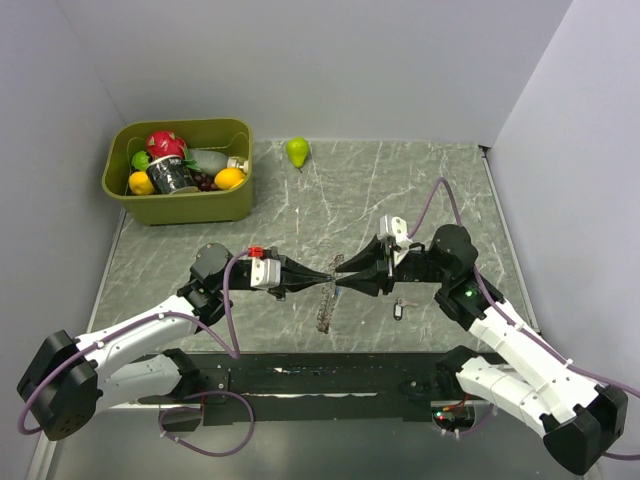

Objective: Put the keys on the keyring

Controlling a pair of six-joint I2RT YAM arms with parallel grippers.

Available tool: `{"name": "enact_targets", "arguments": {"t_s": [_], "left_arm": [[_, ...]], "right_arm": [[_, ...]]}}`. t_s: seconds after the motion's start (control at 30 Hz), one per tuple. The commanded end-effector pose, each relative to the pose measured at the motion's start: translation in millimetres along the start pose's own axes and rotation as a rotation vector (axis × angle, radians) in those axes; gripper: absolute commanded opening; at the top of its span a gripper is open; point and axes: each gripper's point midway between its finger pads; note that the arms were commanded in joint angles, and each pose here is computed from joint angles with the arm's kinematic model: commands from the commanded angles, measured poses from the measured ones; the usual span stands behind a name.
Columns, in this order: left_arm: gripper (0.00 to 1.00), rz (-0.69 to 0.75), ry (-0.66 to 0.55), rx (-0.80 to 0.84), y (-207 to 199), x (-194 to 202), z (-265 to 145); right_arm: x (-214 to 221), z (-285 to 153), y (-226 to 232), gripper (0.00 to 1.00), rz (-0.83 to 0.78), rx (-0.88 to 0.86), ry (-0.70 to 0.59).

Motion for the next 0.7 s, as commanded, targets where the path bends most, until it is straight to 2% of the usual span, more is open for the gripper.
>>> {"name": "enact_targets", "arguments": {"t_s": [0.0,0.4,0.47,0.6,0.67], "left_arm": [[0.01,0.088,-0.083,0.039,-4,-31,4],[0.01,0.086,-0.088,0.043,-3,-34,7],[0.01,0.084,-0.085,0.050,-3,-34,7],[0.01,0.086,-0.097,0.050,-4,-37,7],[0.01,0.081,-0.098,0.062,-6,-38,8]], "right_arm": [[-14,2,0,0.37,-0.032,-0.027,-0.046],[-4,4,0,0.36,-0.010,-0.029,-0.026],[-3,4,-1,0.33,-0.005,-0.029,-0.025],[1,5,-1,0.17,0.007,-0.035,-0.017],[-1,6,0,0.13,0.004,-0.040,-0.023]]}}
Point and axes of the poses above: each gripper's point midway between its finger pads, its own z axis out along the fingers, its own y axis along the line the jaws close on, x = y × z, and after that the axes turned 10 degrees about -z, right-handed
